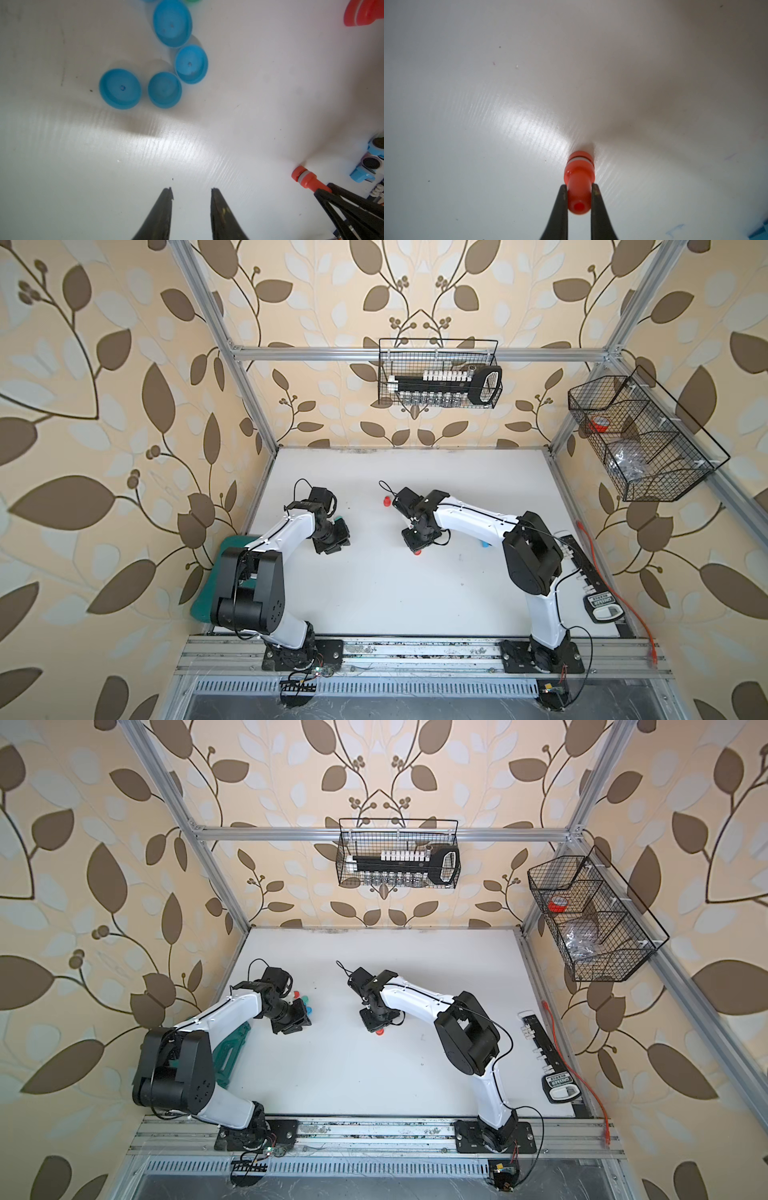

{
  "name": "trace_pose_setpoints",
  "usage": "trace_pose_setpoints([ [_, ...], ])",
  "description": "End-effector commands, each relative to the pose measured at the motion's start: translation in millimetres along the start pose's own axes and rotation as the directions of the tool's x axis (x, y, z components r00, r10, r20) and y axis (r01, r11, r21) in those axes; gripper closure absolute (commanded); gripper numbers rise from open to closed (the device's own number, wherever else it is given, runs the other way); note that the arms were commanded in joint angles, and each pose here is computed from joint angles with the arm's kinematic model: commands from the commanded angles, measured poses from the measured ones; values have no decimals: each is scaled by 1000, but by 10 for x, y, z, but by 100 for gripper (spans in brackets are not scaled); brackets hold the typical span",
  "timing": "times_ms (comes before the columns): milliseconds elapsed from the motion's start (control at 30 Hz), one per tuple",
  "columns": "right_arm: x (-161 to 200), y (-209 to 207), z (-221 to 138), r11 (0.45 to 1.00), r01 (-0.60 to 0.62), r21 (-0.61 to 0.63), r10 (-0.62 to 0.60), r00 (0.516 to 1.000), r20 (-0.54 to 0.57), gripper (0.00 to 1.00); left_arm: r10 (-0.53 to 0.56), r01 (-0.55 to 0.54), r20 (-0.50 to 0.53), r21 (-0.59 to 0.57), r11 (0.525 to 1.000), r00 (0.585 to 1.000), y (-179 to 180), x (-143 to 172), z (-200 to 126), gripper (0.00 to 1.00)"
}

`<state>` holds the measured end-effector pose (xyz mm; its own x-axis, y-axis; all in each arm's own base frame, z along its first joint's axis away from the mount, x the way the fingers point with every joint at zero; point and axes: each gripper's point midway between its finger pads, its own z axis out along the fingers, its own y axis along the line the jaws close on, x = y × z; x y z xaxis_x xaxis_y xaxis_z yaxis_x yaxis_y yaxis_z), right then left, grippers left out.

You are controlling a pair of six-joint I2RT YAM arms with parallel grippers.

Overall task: Close the stamp cap
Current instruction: Close the cover of the stamp.

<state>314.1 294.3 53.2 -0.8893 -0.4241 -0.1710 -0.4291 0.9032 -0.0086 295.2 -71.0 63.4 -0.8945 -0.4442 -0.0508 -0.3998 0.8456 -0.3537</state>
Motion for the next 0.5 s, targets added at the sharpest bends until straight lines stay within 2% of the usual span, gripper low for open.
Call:
trace_pose_setpoints([
  [0, -6, -42, -105, 1000, -5, 10, 5, 1000, 25, 99, -15, 15, 22, 4, 1000, 1000, -2, -35, -81, 66],
  [467, 55, -25, -10, 1000, -8, 5, 8, 1000, 0, 100, -19, 19, 20, 3, 1000, 1000, 10, -20, -71, 66],
])
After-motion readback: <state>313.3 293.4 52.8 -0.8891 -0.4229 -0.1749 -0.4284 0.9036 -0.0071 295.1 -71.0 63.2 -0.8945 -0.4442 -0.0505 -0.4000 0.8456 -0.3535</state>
